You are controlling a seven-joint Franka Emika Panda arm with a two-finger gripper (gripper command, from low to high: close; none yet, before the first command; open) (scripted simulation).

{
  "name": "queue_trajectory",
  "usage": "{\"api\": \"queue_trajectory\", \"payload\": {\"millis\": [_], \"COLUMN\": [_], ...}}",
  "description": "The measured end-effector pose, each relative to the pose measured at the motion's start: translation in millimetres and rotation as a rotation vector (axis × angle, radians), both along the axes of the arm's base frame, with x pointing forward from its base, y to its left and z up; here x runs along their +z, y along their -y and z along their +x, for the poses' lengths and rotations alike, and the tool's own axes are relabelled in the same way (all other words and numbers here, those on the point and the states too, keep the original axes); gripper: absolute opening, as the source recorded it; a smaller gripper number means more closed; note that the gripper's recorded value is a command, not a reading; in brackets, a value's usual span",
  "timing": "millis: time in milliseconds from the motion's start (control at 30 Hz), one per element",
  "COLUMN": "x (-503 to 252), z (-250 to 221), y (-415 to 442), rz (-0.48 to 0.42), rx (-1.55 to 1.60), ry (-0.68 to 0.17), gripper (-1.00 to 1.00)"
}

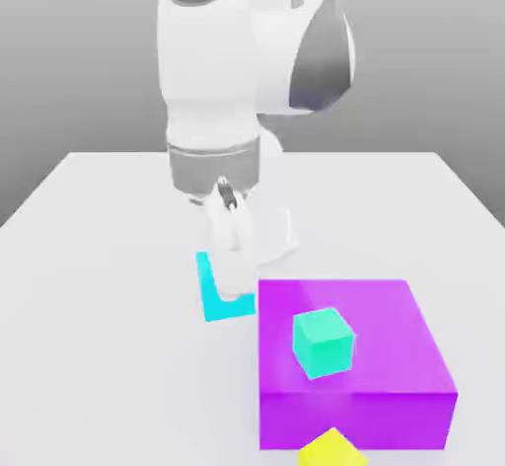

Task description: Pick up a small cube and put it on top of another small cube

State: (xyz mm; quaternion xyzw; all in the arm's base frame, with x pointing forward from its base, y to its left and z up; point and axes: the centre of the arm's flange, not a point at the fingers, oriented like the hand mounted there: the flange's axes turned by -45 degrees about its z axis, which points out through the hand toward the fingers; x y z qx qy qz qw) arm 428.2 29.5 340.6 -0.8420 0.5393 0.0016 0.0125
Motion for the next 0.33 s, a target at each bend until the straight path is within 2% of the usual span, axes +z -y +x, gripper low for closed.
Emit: {"api": "queue_trajectory", "payload": {"millis": [67, 200, 233, 333], "x": [5.0, -37.8, -47.8, -47.8], "z": [-3.4, -4.6, -5.3, -5.3], "y": [-37.1, -51.1, -52.0, -52.0], "rz": [-0.016, -0.025, -0.024, -0.024], "rx": [0.127, 0.176, 0.179, 0.179], "ry": [-0.005, -0.008, -0.007, -0.007], "gripper": [-1.00, -1.00, 1.00, 1.00]}}
